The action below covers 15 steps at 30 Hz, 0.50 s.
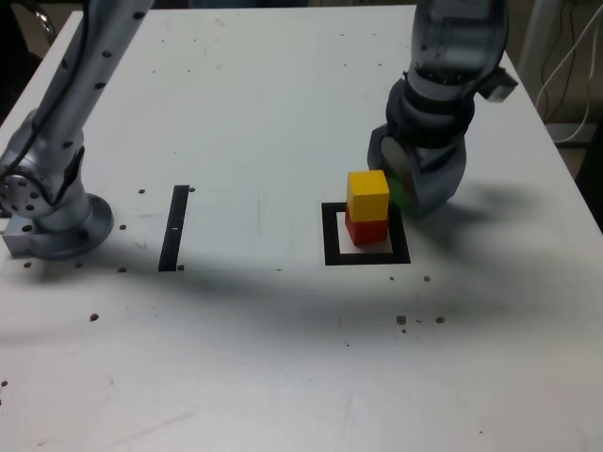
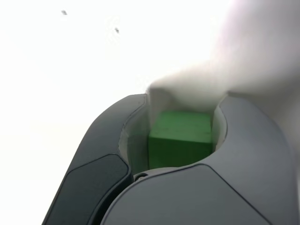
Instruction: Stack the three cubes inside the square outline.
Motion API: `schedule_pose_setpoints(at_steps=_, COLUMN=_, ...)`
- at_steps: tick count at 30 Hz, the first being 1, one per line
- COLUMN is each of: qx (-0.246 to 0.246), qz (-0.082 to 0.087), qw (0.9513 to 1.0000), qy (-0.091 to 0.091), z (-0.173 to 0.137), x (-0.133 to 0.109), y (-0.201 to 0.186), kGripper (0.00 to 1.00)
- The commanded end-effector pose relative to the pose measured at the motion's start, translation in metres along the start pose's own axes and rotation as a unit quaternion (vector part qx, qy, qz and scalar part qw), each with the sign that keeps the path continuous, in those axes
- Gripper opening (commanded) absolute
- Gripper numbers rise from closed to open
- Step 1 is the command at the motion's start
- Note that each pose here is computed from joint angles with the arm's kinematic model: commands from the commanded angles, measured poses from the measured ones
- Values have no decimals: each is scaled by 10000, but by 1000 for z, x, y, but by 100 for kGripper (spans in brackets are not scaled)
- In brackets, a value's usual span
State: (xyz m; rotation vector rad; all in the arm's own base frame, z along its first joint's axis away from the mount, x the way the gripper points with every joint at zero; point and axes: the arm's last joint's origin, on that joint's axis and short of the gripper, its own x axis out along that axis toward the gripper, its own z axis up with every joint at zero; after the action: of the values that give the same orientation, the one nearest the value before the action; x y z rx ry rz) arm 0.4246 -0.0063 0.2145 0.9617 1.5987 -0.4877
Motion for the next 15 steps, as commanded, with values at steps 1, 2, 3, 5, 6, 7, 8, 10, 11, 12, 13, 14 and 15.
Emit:
schedule_pose_setpoints(at_steps=1, qx=-67, qz=142, qw=9998, qy=-94, z=-4, x=-16, y=4, kGripper=33)
schedule_pose_setpoints(at_steps=2, qx=-83, qz=181, qw=9997, qy=-120, z=-5, x=-23, y=7, kGripper=33)
schedule_pose_setpoints(at_steps=3, qx=-95, qz=208, qw=9996, qy=-139, z=-6, x=-30, y=9, kGripper=33)
schedule_pose_setpoints(at_steps=5, qx=-138, qz=232, qw=9995, qy=-159, z=-8, x=-44, y=14, kGripper=33)
schedule_pose_setpoints(at_steps=6, qx=-188, qz=236, qw=9994, qy=-162, z=-10, x=-52, y=16, kGripper=33)
schedule_pose_setpoints(at_steps=7, qx=-233, qz=236, qw=9993, qy=-163, z=-11, x=-59, y=18, kGripper=33)
schedule_pose_setpoints(at_steps=8, qx=-287, qz=238, qw=9992, qy=-168, z=-13, x=-65, y=19, kGripper=33)
schedule_pose_setpoints(at_steps=10, qx=-421, qz=259, qw=9986, qy=-193, z=-17, x=-78, y=21, kGripper=33)
schedule_pose_setpoints(at_steps=11, qx=-476, qz=273, qw=9983, qy=-209, z=-20, x=-85, y=21, kGripper=33)
schedule_pose_setpoints(at_steps=12, qx=-521, qz=284, qw=9980, qy=-224, z=-24, x=-93, y=21, kGripper=33)
schedule_pose_setpoints(at_steps=13, qx=-556, qz=292, qw=9977, qy=-241, z=-27, x=-100, y=20, kGripper=33)
schedule_pose_setpoints(at_steps=14, qx=-585, qz=288, qw=9975, qy=-258, z=-31, x=-107, y=19, kGripper=33)
schedule_pose_setpoints(at_steps=15, qx=-610, qz=266, qw=9974, qy=-271, z=-35, x=-113, y=18, kGripper=33)
